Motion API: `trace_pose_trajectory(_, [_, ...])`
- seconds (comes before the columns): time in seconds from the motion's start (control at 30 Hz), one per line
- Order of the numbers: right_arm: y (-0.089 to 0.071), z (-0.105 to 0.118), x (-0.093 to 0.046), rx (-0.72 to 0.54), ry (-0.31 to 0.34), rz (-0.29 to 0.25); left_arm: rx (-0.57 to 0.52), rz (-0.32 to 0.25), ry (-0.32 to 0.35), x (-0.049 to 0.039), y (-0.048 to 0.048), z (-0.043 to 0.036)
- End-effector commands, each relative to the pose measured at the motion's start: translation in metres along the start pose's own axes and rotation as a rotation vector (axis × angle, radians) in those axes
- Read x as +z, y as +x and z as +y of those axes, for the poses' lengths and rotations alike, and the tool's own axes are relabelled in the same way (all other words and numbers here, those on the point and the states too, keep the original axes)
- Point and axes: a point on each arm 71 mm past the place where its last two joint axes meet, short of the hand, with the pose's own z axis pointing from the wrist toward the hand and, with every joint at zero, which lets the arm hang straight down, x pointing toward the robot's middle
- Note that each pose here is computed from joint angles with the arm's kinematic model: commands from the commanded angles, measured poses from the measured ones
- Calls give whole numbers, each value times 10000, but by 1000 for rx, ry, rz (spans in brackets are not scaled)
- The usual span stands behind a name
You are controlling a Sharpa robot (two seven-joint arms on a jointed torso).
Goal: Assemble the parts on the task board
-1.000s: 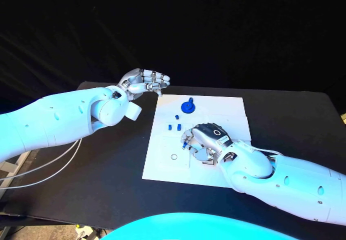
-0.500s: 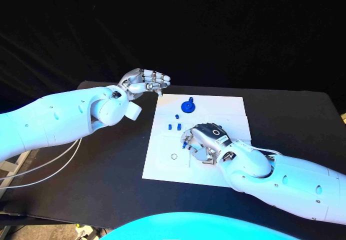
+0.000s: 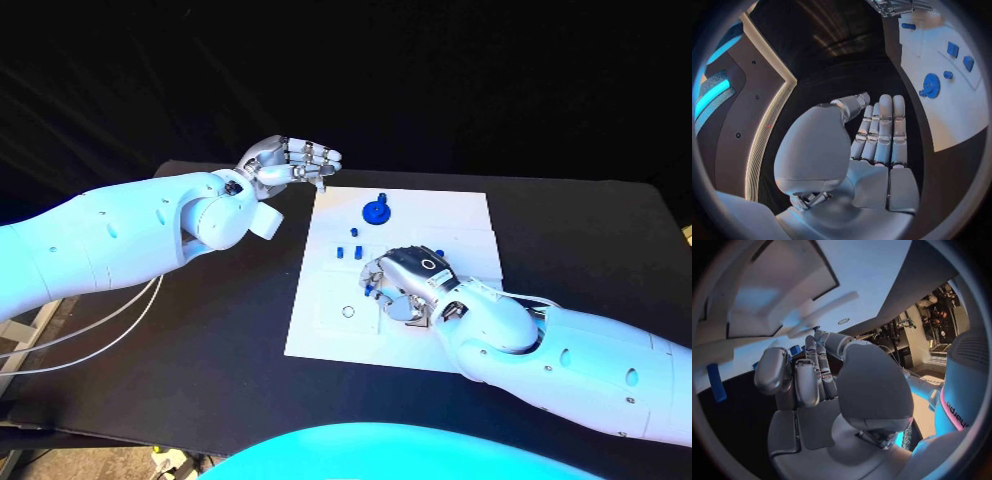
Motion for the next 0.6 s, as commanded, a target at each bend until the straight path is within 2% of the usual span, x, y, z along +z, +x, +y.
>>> trace_pose_trajectory(0.03, [32,7,-11,-2,-3,15,-1,6,2,3,11,-10])
trace_pose_trajectory(0.4, [42,16,-20,12,-10,25,0,4,-1,1,-1,-6])
trace_pose_trajectory(0.6, [18,-23,-32,24,5,-8,0,6,-4,-1,-9,-2])
